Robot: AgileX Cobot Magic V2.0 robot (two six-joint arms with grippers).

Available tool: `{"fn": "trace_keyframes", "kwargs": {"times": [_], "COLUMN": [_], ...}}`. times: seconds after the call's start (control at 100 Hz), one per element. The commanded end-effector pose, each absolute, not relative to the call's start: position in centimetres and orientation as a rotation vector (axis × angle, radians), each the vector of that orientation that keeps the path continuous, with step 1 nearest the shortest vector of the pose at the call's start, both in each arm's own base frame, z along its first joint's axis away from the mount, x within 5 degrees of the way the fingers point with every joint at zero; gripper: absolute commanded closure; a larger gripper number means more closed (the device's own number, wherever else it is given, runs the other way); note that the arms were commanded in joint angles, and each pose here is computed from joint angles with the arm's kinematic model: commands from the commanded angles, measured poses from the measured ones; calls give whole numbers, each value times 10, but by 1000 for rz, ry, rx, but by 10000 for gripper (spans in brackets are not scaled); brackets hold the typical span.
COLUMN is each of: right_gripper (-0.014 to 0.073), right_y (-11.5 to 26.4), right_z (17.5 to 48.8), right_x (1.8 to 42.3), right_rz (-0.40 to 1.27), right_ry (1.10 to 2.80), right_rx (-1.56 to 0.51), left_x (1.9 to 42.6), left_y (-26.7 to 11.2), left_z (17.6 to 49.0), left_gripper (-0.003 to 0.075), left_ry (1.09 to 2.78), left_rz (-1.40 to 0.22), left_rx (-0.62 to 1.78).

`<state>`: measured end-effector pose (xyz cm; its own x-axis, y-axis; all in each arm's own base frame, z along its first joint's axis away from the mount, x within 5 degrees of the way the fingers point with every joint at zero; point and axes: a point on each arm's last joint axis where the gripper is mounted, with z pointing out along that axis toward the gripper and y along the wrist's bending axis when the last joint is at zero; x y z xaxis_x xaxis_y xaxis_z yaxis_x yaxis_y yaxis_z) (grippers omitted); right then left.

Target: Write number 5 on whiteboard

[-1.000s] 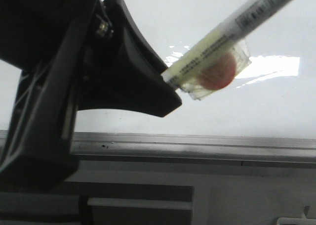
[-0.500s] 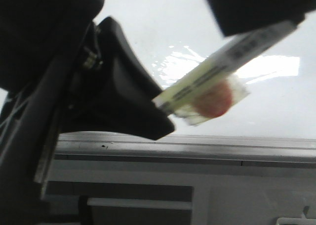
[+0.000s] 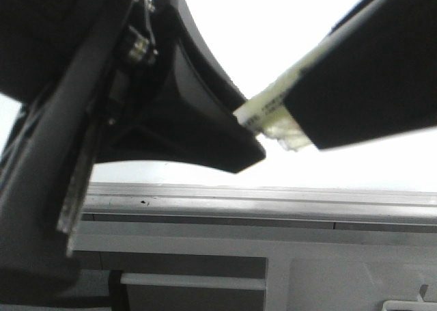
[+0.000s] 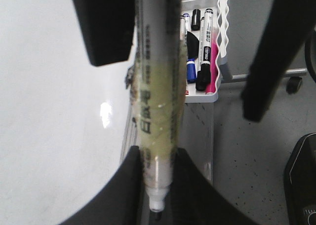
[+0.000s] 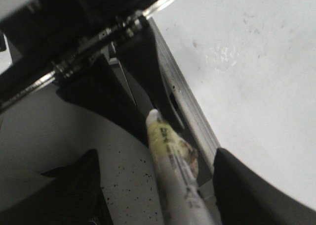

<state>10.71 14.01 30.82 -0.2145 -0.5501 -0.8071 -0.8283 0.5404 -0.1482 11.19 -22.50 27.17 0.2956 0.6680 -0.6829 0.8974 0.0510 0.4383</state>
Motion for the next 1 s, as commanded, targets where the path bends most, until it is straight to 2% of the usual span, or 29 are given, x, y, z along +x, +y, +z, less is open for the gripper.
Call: {"fn": "trace_keyframes", "kwargs": {"times": [0.0, 0.18, 0.44, 0.58, 0.71, 0.78, 0.87, 0.9, 0.95, 0.99], "right_gripper": [158, 178, 451, 669, 664, 664, 664, 664, 664, 664], "right_y": [141, 144, 145, 146, 147, 147, 147, 146, 144, 142], "right_z": [324, 329, 331, 325, 324, 325, 325, 325, 327, 328], "right_x": [107, 109, 109, 110, 111, 111, 112, 113, 112, 112], "right_rz": [423, 449, 459, 442, 441, 441, 410, 394, 368, 345], "right_ry": [1813, 1754, 1731, 1772, 1775, 1770, 1752, 1743, 1719, 1702], "right_rx": [-1095, -1065, -1053, -1076, -1078, -1077, -1095, -1104, -1114, -1122], "left_x": [112, 113, 113, 113, 114, 114, 114, 114, 113, 112], "left_y": [-227, -227, -227, -227, -228, -228, -229, -229, -228, -226], "left_z": [296, 298, 298, 298, 301, 303, 303, 303, 305, 307], "left_gripper": [740, 740, 740, 740, 719, 624, 398, 300, 186, 130], "left_ry": [1354, 1347, 1348, 1347, 1356, 1376, 1415, 1430, 1445, 1447], "left_rz": [-347, -347, -350, -350, -373, -402, -442, -457, -481, -492], "left_rx": [1568, 1557, 1553, 1551, 1504, 1462, 1429, 1415, 1391, 1378]}}
